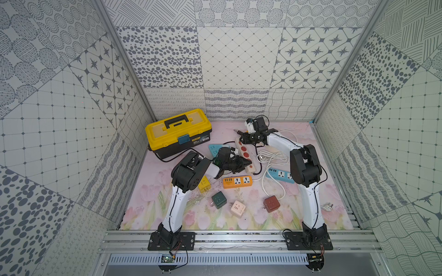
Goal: Pull the plug off the socket
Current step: Remove the plug from the socket.
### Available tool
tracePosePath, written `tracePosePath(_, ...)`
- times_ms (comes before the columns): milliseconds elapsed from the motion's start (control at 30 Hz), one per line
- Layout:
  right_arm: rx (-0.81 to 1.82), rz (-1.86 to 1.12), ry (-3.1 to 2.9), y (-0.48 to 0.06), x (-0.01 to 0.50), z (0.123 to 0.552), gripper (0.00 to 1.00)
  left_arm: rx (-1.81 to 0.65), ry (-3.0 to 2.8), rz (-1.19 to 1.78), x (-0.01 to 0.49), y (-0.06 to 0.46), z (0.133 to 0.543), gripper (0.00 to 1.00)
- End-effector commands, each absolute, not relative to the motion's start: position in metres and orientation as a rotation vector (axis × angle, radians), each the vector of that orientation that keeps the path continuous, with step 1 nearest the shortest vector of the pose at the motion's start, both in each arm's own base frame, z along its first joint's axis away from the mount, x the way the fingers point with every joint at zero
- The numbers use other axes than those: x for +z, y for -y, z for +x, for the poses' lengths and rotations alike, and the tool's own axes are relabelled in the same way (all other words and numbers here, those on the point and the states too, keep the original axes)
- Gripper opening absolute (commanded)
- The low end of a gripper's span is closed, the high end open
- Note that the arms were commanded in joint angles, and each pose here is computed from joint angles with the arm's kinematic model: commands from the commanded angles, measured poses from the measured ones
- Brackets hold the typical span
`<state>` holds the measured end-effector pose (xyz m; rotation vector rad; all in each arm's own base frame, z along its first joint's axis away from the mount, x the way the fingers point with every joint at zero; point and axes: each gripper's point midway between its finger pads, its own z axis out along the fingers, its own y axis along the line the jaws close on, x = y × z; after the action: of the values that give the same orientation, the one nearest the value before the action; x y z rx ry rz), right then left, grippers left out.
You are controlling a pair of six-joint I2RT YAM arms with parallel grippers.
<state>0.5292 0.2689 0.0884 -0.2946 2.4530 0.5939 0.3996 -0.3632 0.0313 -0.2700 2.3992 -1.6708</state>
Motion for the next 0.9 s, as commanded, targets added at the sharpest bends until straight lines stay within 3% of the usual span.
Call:
tracePosePath(0,0.566,-0.294,-2.484,-0.27,0.081,0.531,0.42,-1.535,-2.615,-0.431,-0.014,0.348,0.379,0.0)
tracePosePath(133,0.562,-0.305,-2.489,-0.271,0.087,0.532,0.33,-1.53,-2.615,-0.439,-0.016,0.348,0.379,0.0)
tracePosePath(267,0.606,-0.314,-2.462,-0.276,0.101,0.533,0.0,-1.526,-2.609,-0.465,-0.018,0.345,0.378,0.0)
tracePosePath(700,0.859,-0.183,-2.277,-0.281,0.165,0.549,0.0,-1.462,-2.63,-0.581,-0.038,0.335,0.373,0.0)
tracePosePath(867,0.776,-0.15,-2.228,-0.267,0.183,0.554,0.0,-1.455,-2.64,-0.624,-0.043,0.332,0.372,0.0)
